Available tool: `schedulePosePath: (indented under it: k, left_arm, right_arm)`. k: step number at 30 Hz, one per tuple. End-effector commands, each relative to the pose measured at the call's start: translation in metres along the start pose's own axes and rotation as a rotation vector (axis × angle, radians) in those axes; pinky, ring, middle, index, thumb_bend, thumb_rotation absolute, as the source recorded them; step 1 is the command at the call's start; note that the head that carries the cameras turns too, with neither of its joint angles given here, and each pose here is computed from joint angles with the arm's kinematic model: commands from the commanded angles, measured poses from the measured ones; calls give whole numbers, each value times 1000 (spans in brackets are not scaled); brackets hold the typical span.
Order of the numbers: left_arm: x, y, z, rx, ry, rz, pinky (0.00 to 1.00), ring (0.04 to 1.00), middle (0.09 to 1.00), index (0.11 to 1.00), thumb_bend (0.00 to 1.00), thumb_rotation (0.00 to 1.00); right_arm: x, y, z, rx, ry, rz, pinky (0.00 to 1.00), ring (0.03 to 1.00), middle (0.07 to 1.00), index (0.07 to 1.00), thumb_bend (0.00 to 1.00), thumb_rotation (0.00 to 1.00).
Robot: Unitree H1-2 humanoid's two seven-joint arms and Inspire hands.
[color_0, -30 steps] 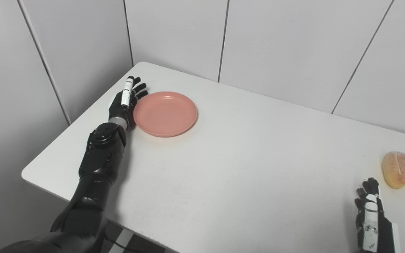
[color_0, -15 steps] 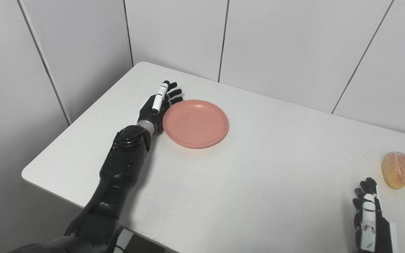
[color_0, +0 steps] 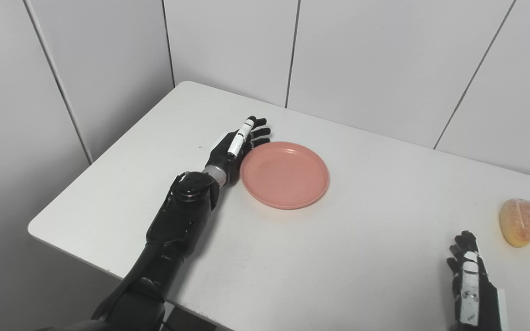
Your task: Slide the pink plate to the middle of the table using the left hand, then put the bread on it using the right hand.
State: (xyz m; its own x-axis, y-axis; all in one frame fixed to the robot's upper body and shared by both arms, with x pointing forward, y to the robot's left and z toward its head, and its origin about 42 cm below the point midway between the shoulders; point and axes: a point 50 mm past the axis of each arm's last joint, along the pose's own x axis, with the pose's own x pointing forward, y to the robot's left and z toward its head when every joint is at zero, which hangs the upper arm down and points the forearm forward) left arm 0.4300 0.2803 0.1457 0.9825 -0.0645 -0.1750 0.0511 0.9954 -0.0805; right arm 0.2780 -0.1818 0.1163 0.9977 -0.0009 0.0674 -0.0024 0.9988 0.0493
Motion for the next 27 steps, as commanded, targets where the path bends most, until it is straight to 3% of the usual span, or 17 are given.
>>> schedulePosePath:
  k: [1, 15, 27]
  left_arm:
    - [4, -34, -1, -6, 44, -104, 835, 856, 860, 848, 347, 1000]
    - [-9, -97, -14, 27, 104, -273, 893, 898, 901, 894, 312, 1000]
    - [-24, -130, -25, -22, 110, -329, 889, 890, 893, 895, 332, 1000]
  right_arm:
    - [8, 9, 15, 25, -68, 8, 961, 942, 934, 924, 172, 1000]
    - [6, 19, 22, -32, -58, -5, 928, 921, 917, 907, 191, 1000]
    - [8, 29, 28, -47, -14, -10, 910, 915, 911, 905, 198, 1000]
